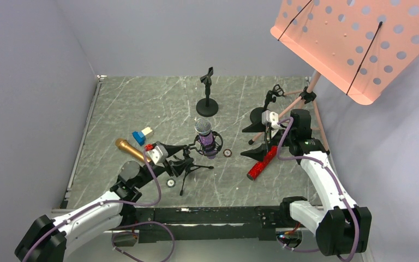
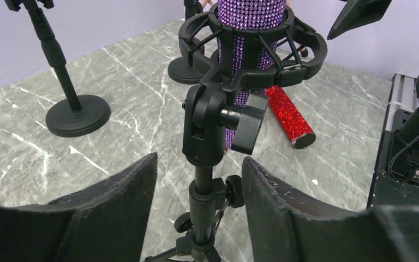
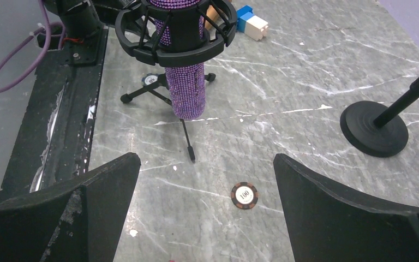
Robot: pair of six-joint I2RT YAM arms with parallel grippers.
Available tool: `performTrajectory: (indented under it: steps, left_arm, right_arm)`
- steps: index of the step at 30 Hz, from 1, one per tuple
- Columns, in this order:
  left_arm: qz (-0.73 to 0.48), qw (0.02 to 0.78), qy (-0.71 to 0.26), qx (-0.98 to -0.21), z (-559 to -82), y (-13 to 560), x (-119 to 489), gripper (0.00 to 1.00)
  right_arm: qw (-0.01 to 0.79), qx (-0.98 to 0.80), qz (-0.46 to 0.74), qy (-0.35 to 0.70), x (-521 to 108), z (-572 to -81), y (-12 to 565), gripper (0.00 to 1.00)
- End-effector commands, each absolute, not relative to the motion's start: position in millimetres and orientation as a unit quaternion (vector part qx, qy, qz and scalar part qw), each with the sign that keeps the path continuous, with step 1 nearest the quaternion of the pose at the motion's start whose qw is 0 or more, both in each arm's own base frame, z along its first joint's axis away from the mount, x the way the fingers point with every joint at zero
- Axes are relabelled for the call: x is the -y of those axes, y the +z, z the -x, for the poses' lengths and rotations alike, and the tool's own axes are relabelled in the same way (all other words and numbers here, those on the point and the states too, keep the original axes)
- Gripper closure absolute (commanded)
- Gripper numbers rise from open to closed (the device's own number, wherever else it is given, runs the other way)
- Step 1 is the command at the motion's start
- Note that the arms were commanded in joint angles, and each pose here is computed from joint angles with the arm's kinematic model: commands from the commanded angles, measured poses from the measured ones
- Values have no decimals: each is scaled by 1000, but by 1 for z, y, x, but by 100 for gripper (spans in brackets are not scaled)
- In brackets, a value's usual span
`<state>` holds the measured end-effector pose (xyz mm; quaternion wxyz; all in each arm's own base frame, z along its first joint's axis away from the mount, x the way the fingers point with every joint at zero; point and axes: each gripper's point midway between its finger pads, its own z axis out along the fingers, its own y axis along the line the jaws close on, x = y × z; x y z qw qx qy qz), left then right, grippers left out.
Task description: Attach the microphones to the stand
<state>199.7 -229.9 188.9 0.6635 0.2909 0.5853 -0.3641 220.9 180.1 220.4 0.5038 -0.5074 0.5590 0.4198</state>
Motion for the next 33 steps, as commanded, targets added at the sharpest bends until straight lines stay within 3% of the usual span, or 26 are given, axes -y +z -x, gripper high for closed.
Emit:
performTrajectory:
  steps: [1, 7, 9, 19, 20, 22, 24, 33]
  left_arm:
    - [-293, 691, -366, -550, -201, 213, 232, 40]
    - [-301, 685, -373, -549, -201, 213, 237, 53]
    - [-299, 682, -374, -552, -202, 211, 238, 64]
    - [-299, 680, -384, -548, -204, 216, 244, 64]
    - [-301, 680, -385, -547, -204, 217, 245, 68]
    - [-303, 678, -387, -546, -205, 218, 246, 89]
    - [-311, 678, -387, -542, -204, 219, 248, 100]
    - [-309, 712, -357, -520, -211, 251, 240, 100]
  right_arm:
    - [517, -532, 522, 422, -181, -216, 231, 1]
    - [518, -531, 521, 421, -181, -216, 231, 1]
    - [518, -531, 521, 422, -181, -216, 231, 1]
    - [519, -531, 520, 423, -180, -215, 232, 1]
    - [519, -531, 520, 422, -180, -216, 232, 1]
    - [519, -531, 520, 423, -180, -216, 232, 1]
    - [519, -531, 520, 422, -179, -216, 232, 1]
    - [519, -531, 520, 421, -179, -216, 231, 1]
